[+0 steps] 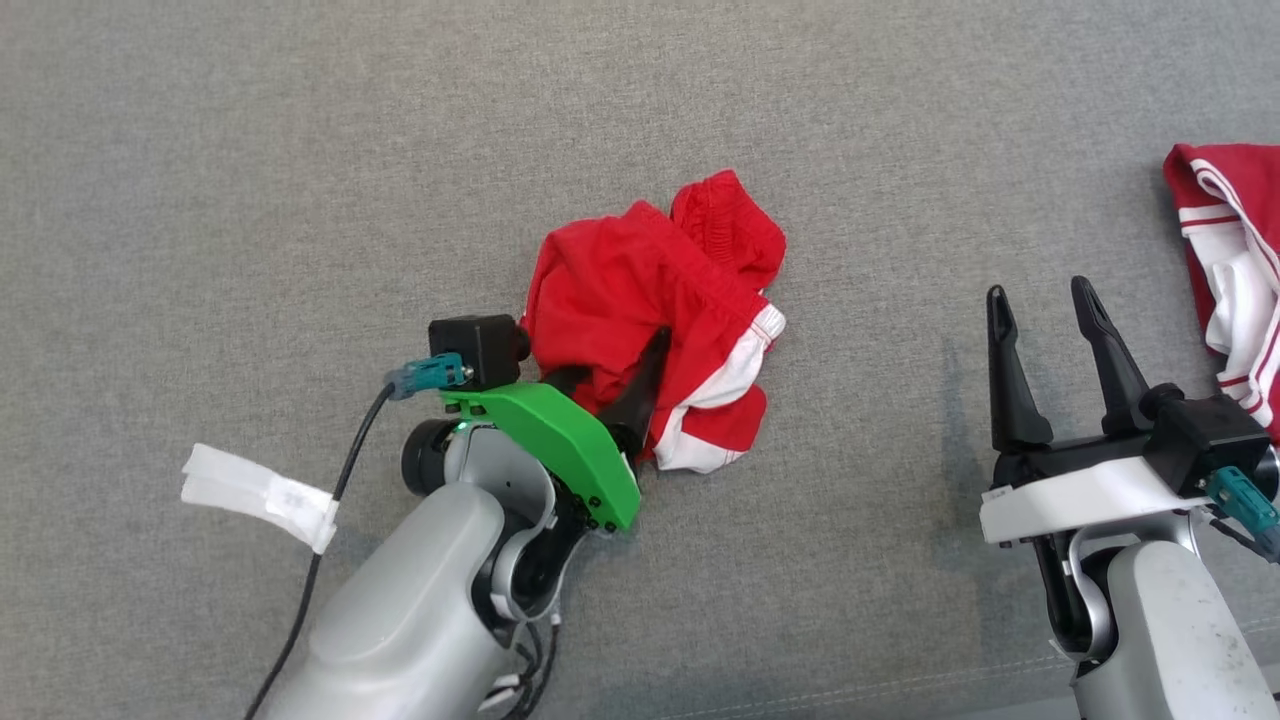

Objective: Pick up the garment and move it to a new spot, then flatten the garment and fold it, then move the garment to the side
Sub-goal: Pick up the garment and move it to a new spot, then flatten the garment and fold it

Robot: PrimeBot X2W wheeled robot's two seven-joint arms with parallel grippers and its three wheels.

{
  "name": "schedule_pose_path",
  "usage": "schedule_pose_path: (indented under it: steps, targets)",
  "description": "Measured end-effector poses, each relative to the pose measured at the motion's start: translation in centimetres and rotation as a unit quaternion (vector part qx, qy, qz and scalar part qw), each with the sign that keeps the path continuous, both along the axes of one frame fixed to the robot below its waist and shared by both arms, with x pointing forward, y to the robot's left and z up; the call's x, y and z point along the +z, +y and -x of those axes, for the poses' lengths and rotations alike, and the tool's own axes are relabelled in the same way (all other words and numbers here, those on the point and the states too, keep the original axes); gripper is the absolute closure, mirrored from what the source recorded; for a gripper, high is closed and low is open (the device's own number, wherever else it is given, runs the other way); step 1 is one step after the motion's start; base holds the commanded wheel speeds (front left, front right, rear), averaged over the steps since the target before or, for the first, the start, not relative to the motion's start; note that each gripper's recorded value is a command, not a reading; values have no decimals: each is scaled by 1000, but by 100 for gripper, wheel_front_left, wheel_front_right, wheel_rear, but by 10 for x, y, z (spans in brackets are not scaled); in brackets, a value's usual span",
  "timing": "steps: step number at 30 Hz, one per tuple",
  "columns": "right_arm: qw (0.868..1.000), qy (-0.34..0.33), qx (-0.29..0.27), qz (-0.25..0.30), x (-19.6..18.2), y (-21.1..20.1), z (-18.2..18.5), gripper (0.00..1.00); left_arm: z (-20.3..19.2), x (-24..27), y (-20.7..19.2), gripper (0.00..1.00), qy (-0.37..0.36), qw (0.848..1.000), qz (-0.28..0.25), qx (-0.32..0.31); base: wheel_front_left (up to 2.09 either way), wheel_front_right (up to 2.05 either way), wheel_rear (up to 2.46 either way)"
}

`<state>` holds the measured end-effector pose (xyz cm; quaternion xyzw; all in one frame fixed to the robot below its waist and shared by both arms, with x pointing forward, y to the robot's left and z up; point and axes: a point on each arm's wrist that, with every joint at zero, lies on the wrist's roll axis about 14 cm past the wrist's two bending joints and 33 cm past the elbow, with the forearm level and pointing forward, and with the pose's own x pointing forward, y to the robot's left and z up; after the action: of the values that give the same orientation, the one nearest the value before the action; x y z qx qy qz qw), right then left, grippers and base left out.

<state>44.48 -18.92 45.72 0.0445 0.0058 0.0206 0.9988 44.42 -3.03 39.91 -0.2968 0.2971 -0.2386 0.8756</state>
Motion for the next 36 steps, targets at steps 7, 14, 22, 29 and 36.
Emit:
schedule_pose_path:
  steps: [7, 14, 22, 29, 36]
  targets:
    - [1000, 1, -12, -6, 1, -6, 8, 0, 22, 0, 43, 0, -92, 963, -207, -147, 0, 0, 0]
    - [1000, 4, -10, -13, -1, -3, 8, 0, 29, 36, 66, 0, -173, 885, -344, -261, 0, 0, 0]
    - [999, 19, -27, -18, -10, -14, 14, 0, 35, 71, 8, 0, -265, 820, -353, -363, 0, 0, 0]
    - [998, 27, -47, -13, -10, -28, 27, 0, 36, 71, -45, 0, -265, 805, -327, -418, 0, 0, 0]
    - [997, 37, -66, -13, -13, -40, 42, 0, 19, 33, -49, 0, -221, 787, -372, -441, 0, 0, 0]
